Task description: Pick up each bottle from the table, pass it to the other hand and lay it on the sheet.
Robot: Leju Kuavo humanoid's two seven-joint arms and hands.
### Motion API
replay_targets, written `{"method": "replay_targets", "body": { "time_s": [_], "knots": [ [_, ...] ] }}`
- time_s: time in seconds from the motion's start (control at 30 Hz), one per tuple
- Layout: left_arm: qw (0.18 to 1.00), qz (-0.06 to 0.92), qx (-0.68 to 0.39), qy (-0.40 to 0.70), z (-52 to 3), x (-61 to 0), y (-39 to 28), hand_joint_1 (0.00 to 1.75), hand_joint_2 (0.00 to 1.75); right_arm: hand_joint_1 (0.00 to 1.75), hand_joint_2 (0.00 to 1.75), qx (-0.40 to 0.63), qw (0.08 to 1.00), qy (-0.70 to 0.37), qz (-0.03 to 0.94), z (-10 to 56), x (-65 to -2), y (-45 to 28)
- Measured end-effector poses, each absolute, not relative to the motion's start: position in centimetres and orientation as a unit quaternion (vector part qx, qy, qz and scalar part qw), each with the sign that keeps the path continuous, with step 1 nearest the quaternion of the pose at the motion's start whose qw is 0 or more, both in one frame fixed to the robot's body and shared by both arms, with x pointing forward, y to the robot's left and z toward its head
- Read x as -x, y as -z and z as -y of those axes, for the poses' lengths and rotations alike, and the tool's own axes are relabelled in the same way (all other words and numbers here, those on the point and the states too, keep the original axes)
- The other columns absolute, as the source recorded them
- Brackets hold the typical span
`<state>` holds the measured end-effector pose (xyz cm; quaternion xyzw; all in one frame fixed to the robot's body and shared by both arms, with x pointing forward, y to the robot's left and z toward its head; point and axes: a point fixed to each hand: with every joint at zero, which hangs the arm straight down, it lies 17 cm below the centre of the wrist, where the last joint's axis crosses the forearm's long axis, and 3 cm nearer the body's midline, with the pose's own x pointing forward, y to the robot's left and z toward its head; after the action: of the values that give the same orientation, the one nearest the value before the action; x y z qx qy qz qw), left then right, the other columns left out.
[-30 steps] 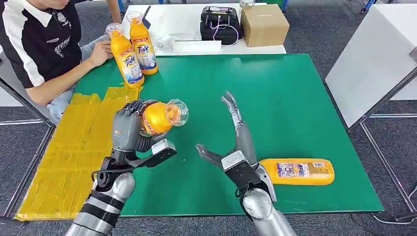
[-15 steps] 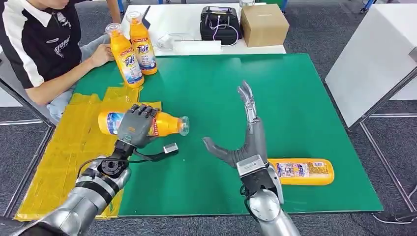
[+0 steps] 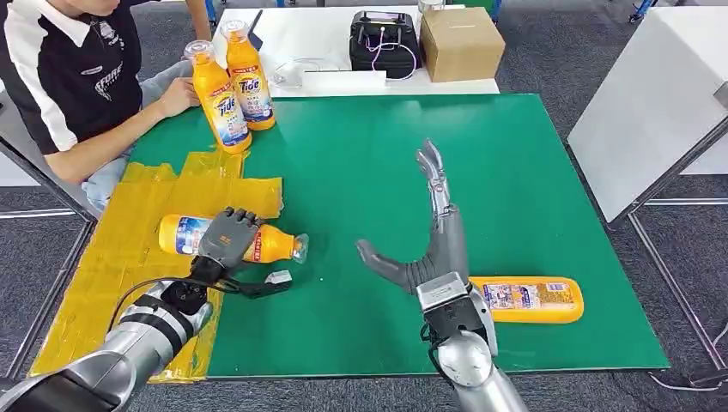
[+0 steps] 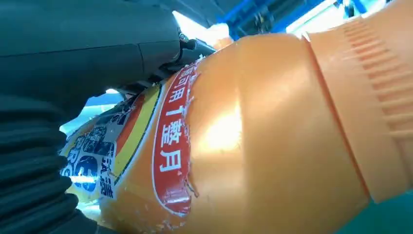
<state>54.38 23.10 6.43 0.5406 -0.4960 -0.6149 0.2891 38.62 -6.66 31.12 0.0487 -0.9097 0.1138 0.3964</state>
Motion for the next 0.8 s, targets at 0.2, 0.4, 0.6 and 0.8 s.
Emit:
{"method": "replay_targets", "body": {
  "time_s": [0.2, 0.4, 0.6, 0.8],
  "knots": [
    [0.293, 0.485, -0.543, 0.620, -23.9, -54.7, -6.3, 1.75, 1.75, 0.00, 1.75, -0.048, 0.396, -0.115, 0.910, 6.8, -38.6, -31.1],
    [0.321, 0.452, -0.562, 0.614, -25.7, -55.4, -6.2, 0.00, 1.75, 0.00, 1.75, -0.044, 0.396, -0.118, 0.909, 6.8, -38.6, -31.1],
    [0.334, 0.440, -0.563, 0.614, -26.0, -55.8, -6.2, 0.00, 1.75, 0.00, 1.75, -0.041, 0.400, -0.121, 0.908, 6.8, -38.7, -31.0],
    [0.359, 0.424, -0.552, 0.621, -26.0, -56.1, -5.6, 0.00, 1.75, 0.00, 1.75, -0.040, 0.401, -0.120, 0.907, 6.8, -38.5, -31.0]
  ]
}}
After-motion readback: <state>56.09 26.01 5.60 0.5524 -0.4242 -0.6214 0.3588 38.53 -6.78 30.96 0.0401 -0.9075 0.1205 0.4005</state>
